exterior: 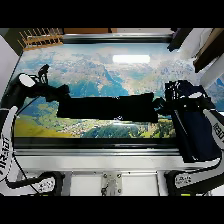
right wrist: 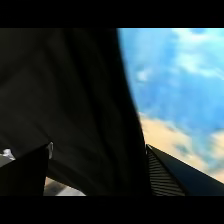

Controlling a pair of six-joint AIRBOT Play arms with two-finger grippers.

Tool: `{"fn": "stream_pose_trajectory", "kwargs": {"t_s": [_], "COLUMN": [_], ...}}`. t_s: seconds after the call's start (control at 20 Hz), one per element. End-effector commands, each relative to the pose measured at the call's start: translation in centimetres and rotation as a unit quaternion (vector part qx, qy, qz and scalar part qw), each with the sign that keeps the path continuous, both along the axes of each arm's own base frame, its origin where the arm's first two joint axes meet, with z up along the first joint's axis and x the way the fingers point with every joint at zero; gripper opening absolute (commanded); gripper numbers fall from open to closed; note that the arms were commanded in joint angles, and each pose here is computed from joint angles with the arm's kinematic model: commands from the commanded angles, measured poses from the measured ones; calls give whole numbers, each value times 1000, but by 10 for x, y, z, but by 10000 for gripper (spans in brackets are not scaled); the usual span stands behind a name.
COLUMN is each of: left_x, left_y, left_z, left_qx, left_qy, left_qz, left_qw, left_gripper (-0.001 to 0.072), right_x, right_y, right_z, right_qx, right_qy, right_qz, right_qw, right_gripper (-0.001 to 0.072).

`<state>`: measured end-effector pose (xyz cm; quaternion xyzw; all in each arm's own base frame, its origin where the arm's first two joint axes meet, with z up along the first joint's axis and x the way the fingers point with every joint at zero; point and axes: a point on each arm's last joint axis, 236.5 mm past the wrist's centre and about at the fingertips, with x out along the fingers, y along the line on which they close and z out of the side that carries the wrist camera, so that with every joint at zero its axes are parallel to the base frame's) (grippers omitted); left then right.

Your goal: Fold the clothes and pants, and hang the long-sleeved shirts on hangers.

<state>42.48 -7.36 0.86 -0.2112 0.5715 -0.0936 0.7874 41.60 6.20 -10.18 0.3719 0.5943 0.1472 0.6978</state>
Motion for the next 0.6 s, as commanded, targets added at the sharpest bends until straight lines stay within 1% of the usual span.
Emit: {"fn": "stream_pose_trajectory", "kwargs": {"t_s": [0.0, 0.1, 0.15, 0.2, 0.25, 0.3, 0.35, 0.45, 0.55], "left_x": [-3, 3, 5, 6, 6, 6, 6, 4, 4], "left_y": [-31, -45, -52, -56, -61, -66, -69, -76, -84], "left_z": [1, 4, 6, 6, 7, 8, 8, 8, 3], "left_qx": [2, 3, 3, 3, 3, 3, 3, 3, 2], "left_qy": [-15, -35, -43, -48, -52, -55, -57, -58, -53], "left_qz": [-30, -38, -43, -46, -50, -54, -57, -65, -75], "left_qw": [999, 999, 998, 998, 997, 997, 997, 996, 996], "left_gripper": [4, 5, 4, 5, 5, 4, 5, 4, 4], "right_x": [9, 10, 9, 9, 10, 10, 11, 15, 17], "right_y": [35, 52, 58, 62, 63, 63, 60, 48, 27], "right_z": [-7, -9, -10, -11, -12, -11, -9, 4, 21], "right_qx": [42, 42, 39, 36, 34, 34, 31, 20, -9], "right_qy": [1, -1, -1, -2, -4, -5, -8, -15, -12], "right_qz": [-3, 9, 14, 18, 17, 17, 18, 10, 9], "right_qw": [999, 999, 999, 999, 999, 999, 999, 1000, 1000], "right_gripper": [651, 650, 635, 459, 243, 110, 17, 16, 16]}}
